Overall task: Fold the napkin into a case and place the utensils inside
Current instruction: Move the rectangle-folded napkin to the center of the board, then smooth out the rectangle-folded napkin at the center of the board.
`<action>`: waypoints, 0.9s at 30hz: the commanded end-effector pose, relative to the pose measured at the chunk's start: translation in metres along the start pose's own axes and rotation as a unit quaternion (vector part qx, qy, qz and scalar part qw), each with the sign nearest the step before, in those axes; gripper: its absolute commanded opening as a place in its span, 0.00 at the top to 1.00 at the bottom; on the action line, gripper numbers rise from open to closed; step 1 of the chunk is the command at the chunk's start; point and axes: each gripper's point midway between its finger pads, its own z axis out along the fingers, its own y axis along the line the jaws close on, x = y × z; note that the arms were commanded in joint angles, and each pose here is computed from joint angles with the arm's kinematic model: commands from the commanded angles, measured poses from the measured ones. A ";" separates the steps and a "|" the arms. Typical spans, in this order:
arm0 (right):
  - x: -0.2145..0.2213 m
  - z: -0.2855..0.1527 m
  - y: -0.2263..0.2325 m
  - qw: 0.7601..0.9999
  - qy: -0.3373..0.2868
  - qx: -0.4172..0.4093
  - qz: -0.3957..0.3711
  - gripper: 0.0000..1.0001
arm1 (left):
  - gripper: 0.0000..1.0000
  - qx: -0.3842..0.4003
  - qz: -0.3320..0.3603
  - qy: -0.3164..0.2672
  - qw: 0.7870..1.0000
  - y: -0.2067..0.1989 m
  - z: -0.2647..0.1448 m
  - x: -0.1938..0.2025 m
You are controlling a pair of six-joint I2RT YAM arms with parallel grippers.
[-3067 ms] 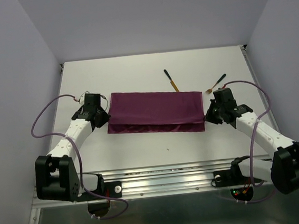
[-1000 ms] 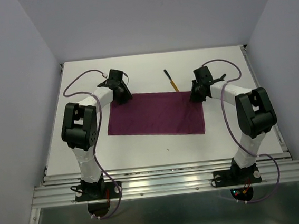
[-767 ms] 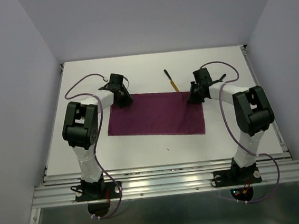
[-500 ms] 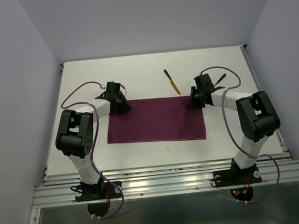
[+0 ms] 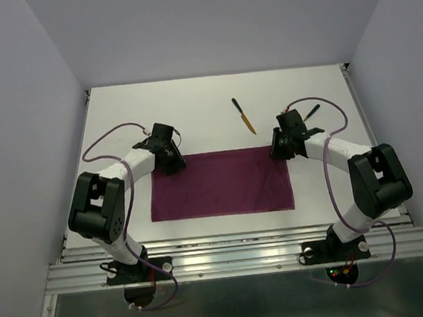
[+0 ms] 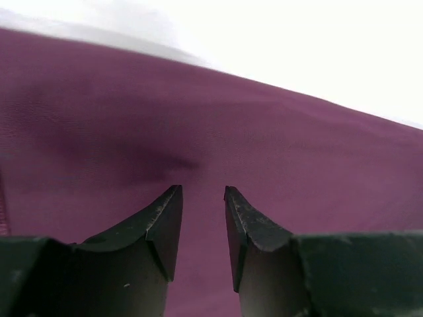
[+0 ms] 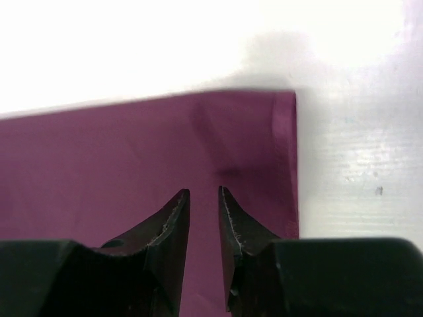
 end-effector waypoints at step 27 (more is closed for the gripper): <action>-0.016 0.055 0.140 0.996 -0.010 -0.089 -0.023 0.80 | 0.63 0.128 0.013 0.025 0.991 -0.108 0.053 -0.012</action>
